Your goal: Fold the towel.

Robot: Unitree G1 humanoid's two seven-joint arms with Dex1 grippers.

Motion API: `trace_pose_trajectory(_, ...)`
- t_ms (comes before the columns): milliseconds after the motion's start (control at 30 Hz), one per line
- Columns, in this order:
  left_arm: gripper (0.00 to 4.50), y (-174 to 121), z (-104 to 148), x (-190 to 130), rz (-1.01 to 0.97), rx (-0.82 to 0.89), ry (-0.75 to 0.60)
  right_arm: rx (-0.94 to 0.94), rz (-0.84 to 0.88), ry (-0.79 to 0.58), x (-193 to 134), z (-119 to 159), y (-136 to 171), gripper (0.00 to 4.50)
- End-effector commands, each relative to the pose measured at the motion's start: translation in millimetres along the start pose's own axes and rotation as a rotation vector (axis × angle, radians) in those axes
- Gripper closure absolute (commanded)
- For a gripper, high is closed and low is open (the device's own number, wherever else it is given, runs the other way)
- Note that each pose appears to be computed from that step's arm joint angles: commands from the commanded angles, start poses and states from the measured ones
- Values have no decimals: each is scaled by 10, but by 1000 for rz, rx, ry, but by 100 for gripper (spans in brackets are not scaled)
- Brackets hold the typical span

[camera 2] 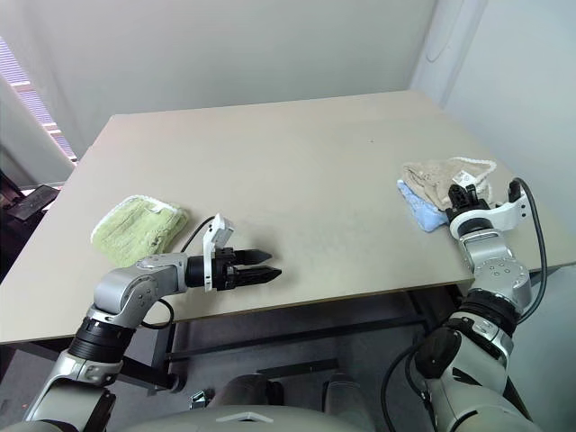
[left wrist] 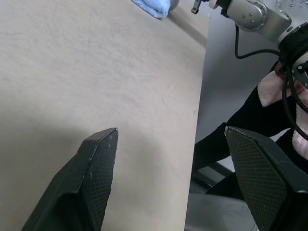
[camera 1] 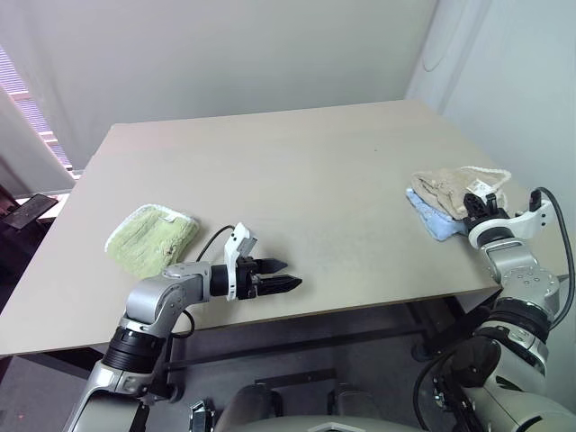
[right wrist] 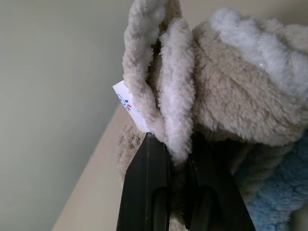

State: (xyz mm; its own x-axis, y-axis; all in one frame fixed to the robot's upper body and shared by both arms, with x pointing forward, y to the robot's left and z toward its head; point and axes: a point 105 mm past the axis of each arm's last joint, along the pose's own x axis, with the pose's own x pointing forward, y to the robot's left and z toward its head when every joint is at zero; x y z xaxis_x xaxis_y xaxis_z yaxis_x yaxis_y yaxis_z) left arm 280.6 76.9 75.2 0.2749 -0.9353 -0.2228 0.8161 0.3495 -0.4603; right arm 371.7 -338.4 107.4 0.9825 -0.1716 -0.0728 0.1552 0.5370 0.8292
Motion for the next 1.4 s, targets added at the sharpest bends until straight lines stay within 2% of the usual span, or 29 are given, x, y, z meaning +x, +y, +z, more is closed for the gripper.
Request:
trace_pose_trajectory(33,75,-27,61,-2,-3,30,-15,-2,44,-45,43,167,159,449)
trace_pose_trajectory(300,75,-40,88,6,-3,33,-24,61,-54,-68,36,111,-67,449)
trace_pose_trajectory(333,75,-48,93,2,-7,36,-26,66,-45,-60,36,86,-53,378)
trace_pose_trajectory(500,75,-35,173,-40,-7,29,-61,79,-19,-33,37,26,7,205)
trace_pose_trajectory(700,75,18,218,-55,26,72,-56,98,-13,-41,-17,154,44,2)
trace_pose_trajectory(967,75,77,317,-70,46,90,-82,84,79,-20,-398,363,109,2)
trace_pose_trajectory(1100,75,98,373,-84,51,107,-100,4,216,53,-684,399,337,2)
trace_pose_trajectory(1167,75,101,421,-113,58,130,-125,-129,302,147,-886,335,509,2)
trace_pose_trajectory(1267,75,60,566,-215,55,181,-243,-465,366,289,-1107,82,725,2)
trace_pose_trajectory(1367,75,-12,551,-311,17,233,-240,-769,571,139,-1214,-21,1112,2)
trace_pose_trajectory(1400,75,-26,541,-332,13,253,-237,-837,626,160,-1245,-132,1159,2)
